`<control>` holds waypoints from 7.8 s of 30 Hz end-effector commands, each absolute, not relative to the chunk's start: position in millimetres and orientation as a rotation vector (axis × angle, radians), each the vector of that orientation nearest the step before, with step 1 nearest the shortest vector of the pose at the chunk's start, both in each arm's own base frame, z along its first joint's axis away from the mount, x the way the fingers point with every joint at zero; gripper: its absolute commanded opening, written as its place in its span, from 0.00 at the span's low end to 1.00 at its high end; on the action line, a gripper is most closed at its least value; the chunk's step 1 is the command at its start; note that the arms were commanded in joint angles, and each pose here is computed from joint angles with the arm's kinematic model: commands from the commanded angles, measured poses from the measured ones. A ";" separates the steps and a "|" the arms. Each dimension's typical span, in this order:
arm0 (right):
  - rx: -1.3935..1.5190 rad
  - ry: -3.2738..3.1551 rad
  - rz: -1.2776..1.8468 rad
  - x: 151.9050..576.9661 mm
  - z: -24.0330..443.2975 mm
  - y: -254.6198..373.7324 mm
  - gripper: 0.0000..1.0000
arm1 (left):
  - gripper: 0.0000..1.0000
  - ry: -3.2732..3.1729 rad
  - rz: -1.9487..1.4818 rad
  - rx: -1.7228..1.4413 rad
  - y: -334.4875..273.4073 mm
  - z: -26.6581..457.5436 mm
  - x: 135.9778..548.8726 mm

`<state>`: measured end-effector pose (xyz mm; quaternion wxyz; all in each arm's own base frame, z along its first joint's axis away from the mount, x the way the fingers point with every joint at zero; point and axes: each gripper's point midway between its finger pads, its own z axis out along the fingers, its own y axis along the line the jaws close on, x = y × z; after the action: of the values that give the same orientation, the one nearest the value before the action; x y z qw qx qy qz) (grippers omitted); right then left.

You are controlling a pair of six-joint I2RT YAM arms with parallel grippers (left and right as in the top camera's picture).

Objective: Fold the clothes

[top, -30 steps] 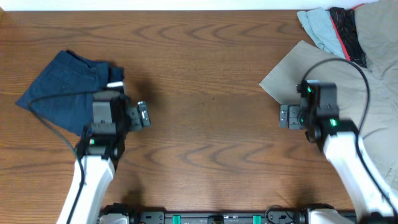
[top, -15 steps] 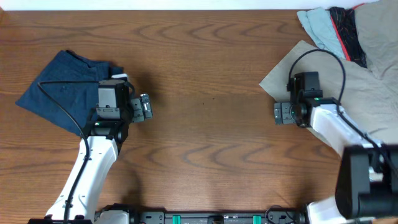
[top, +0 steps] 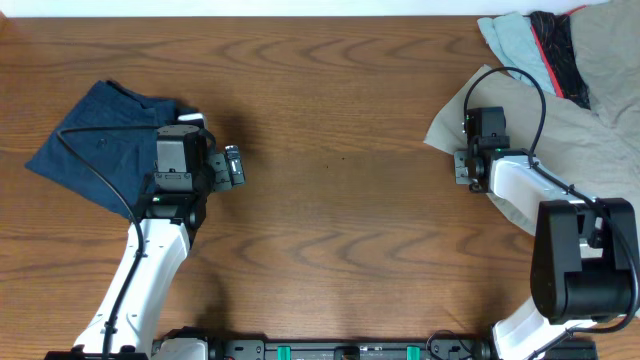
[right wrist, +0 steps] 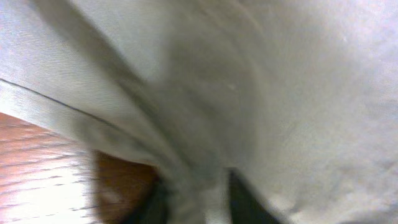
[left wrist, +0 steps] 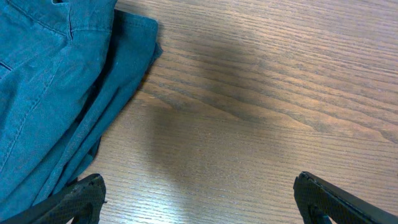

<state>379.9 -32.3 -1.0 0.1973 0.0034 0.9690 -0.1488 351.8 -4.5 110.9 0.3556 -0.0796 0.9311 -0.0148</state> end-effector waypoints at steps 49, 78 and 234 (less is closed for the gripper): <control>-0.337 1.616 0.746 492.8 319.5 270.3 0.02 | 0.97 2.254 -0.043 -0.190 -3.6 142.8 379.8; -0.238 2.248 0.155 478.6 162.7 189.3 0.99 | 0.98 2.242 -0.094 -0.297 -3.6 143.0 380.0; 0.351 2.505 0.508 437.6 100.5 -120.8 0.86 | 0.08 2.482 -0.682 -0.922 -28.0 89.4 387.0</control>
<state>404.5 -197.4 74.3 0.2193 0.2168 0.9513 -0.0042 390.8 -25.2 86.1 0.2088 -0.3373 0.8868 -0.2371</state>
